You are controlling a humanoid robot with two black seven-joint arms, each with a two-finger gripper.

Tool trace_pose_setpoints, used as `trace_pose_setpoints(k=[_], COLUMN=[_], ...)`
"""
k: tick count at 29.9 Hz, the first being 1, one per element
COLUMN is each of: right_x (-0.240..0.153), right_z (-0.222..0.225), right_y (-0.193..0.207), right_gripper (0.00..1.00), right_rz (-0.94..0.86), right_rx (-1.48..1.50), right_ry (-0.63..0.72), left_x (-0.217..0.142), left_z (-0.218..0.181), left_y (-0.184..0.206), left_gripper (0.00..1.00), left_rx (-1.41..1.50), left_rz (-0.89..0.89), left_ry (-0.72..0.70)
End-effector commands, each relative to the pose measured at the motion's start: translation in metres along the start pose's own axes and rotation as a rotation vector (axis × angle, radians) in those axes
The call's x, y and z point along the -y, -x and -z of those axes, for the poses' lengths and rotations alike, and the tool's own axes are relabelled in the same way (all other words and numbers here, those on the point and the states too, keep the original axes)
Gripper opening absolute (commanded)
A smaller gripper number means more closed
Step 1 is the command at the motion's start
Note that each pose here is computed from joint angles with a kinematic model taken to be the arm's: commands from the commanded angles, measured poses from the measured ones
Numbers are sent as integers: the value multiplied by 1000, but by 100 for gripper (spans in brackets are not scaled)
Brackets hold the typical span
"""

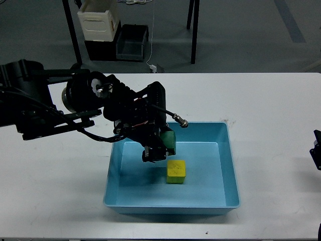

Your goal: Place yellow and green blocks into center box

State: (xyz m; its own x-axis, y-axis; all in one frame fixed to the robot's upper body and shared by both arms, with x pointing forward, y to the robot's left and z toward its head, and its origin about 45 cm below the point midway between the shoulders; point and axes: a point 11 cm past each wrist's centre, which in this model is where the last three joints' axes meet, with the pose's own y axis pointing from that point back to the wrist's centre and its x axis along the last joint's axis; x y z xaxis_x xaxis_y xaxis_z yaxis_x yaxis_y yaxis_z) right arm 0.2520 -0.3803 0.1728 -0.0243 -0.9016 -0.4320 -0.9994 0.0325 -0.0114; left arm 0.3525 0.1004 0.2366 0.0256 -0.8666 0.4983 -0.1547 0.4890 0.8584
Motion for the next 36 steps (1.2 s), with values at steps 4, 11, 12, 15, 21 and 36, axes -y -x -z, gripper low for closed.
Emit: trace_pose_setpoints(k=[4,11,12,15,21,36], right_x=[0,1,1,1,4,34], right_z=[-1,-3,-3,-3,-3,4], right_y=[1,4,4,5,5,37], right_gripper=[100,100,100,100,100,100], right_rz=[3,12,12,14,3,45], right_rx=[2,7,7,8,6,212], right_ry=[1,6,6,6,5,-29], left_x=[17,26,26,24,0,-103], left_z=[9,0,0,1,12,39], left_y=[35,46,46,42,5,51], left_gripper=[39,80,81,89,98,99], left_rx=[-43,-71,-74,-88,-242,-1432], left_rz=[108,114,110,89,-109,-1363], left_ry=[-17,10,11,10,36,443])
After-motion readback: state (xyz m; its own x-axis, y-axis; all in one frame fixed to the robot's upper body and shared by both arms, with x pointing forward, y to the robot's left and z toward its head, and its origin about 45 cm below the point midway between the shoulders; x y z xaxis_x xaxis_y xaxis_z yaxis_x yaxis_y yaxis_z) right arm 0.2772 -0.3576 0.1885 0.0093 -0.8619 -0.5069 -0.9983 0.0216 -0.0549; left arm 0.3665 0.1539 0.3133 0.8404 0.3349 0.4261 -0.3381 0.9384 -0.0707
